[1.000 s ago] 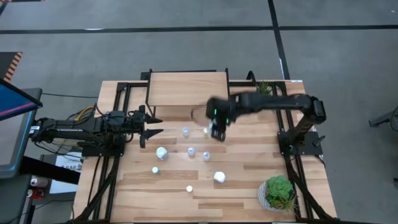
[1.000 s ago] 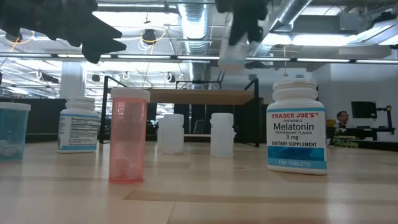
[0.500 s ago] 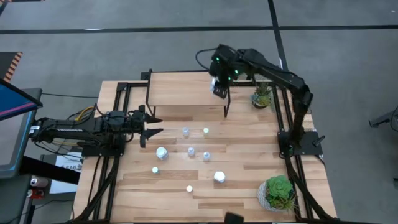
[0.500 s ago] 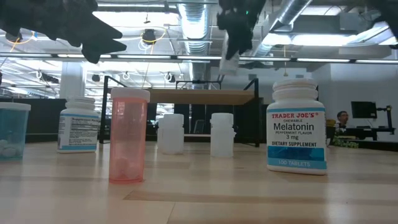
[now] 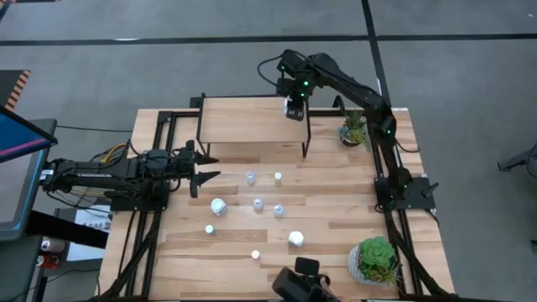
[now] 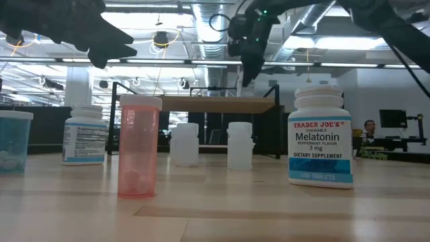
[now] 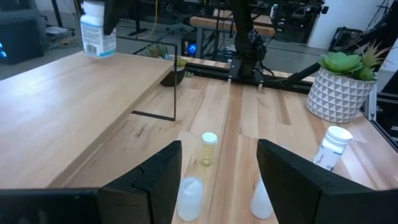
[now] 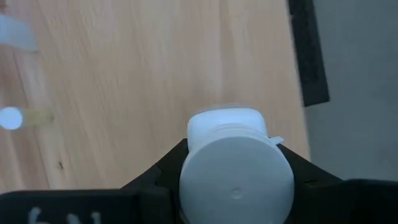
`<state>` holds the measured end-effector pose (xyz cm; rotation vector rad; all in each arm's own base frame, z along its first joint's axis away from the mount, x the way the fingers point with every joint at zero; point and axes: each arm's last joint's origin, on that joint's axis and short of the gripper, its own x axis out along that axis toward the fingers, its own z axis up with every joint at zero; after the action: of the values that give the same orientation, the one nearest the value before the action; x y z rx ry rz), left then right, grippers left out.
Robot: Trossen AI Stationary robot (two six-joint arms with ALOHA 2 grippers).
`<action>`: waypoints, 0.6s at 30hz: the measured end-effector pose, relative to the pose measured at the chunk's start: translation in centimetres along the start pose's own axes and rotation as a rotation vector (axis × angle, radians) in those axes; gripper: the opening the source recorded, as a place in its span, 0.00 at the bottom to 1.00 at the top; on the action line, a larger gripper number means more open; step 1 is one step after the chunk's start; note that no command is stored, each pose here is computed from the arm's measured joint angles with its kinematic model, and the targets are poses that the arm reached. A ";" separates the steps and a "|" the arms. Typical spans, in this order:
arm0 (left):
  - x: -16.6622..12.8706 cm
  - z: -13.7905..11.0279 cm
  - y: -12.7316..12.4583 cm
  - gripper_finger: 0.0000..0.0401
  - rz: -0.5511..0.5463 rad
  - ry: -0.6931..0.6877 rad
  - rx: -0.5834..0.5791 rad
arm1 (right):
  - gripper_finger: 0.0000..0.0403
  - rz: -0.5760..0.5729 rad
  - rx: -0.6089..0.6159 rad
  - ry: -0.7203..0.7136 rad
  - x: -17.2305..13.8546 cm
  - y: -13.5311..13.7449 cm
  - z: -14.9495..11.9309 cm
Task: Pick and place medicine bottles onto shelf by color
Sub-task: Put the top right big white pill bottle on the shelf
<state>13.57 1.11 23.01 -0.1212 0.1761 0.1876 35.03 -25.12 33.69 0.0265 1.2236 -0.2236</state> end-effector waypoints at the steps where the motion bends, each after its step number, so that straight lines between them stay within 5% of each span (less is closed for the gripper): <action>1: 0.0 0.0 0.0 0.49 0.000 0.000 0.000 | 0.41 0.003 -0.001 0.005 0.2 -0.1 0.0; 12: 0.0 0.0 0.0 0.49 0.000 0.001 0.001 | 0.60 -0.002 -0.019 0.005 -0.1 -0.3 -0.2; 18: 0.0 0.0 0.0 0.49 0.000 0.001 0.001 | 0.62 -0.003 -0.028 0.011 0.5 -0.2 -0.2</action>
<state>13.57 1.11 23.00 -0.1204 0.1770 0.1876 35.02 -25.38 33.17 0.0016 1.2378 -0.2096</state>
